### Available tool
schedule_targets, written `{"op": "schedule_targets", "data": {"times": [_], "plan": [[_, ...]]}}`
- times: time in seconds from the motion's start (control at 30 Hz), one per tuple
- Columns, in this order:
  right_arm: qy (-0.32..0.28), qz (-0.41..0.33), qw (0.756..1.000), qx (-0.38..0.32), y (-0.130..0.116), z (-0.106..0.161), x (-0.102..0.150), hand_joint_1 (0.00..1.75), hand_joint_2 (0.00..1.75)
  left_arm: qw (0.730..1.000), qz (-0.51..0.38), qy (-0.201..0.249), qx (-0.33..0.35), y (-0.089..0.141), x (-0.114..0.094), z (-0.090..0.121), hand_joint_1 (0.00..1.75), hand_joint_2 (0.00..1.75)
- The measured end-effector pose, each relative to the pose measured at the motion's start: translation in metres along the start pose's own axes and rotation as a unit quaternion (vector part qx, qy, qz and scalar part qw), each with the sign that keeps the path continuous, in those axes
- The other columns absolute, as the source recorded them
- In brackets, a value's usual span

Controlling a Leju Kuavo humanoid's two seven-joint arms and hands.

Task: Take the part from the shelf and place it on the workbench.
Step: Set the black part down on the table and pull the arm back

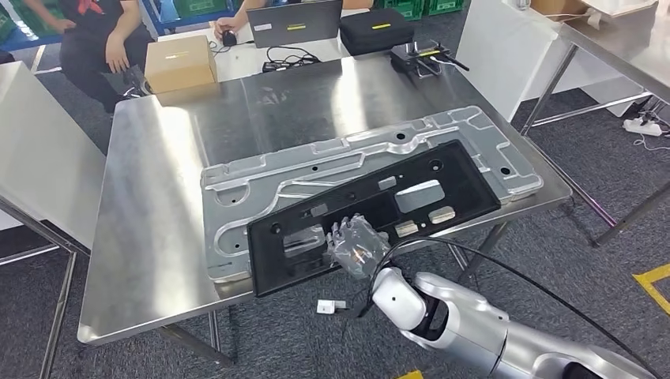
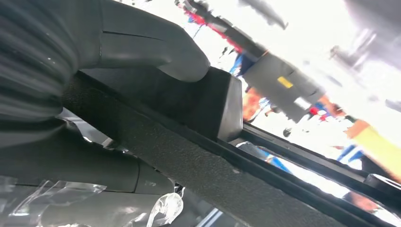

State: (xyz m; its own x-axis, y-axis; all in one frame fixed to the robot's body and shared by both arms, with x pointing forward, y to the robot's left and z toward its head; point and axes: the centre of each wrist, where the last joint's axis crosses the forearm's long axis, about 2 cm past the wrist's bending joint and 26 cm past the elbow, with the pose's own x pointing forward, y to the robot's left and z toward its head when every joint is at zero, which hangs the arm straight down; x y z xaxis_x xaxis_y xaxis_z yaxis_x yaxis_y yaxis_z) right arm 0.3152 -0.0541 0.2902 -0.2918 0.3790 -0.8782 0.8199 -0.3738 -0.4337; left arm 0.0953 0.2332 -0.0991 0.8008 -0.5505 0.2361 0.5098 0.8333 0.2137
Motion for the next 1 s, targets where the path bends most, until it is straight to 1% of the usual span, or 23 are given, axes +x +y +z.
{"op": "schedule_targets", "data": {"times": [0.23, 0.4, 0.7, 0.87, 1.0], "plan": [[0.051, 0.011, 0.998, -0.039, -0.004, -0.006, -0.016, 1.75, 1.75, 1.0, -0.003, 0.0, 0.001, 0.003, 0.0, -0.001, 0.0, 1.75], [0.063, 0.009, 0.997, -0.046, -0.004, -0.006, -0.016, 1.75, 1.75, 1.0, -0.007, 0.005, 0.001, 0.003, -0.003, -0.001, 0.0, 1.75], [0.061, 0.002, 0.997, -0.054, -0.004, -0.007, -0.014, 1.75, 1.75, 1.0, -0.013, 0.004, 0.007, 0.009, -0.006, -0.002, 0.0, 1.75], [0.054, -0.005, 0.997, -0.051, -0.003, -0.005, -0.008, 1.75, 1.75, 1.0, -0.01, -0.002, 0.009, 0.013, -0.003, -0.002, 0.0, 1.75], [0.053, -0.008, 0.997, -0.051, -0.004, -0.006, -0.008, 1.75, 1.75, 1.0, -0.012, 0.002, 0.009, 0.012, -0.006, -0.002, 0.0, 1.75]]}}
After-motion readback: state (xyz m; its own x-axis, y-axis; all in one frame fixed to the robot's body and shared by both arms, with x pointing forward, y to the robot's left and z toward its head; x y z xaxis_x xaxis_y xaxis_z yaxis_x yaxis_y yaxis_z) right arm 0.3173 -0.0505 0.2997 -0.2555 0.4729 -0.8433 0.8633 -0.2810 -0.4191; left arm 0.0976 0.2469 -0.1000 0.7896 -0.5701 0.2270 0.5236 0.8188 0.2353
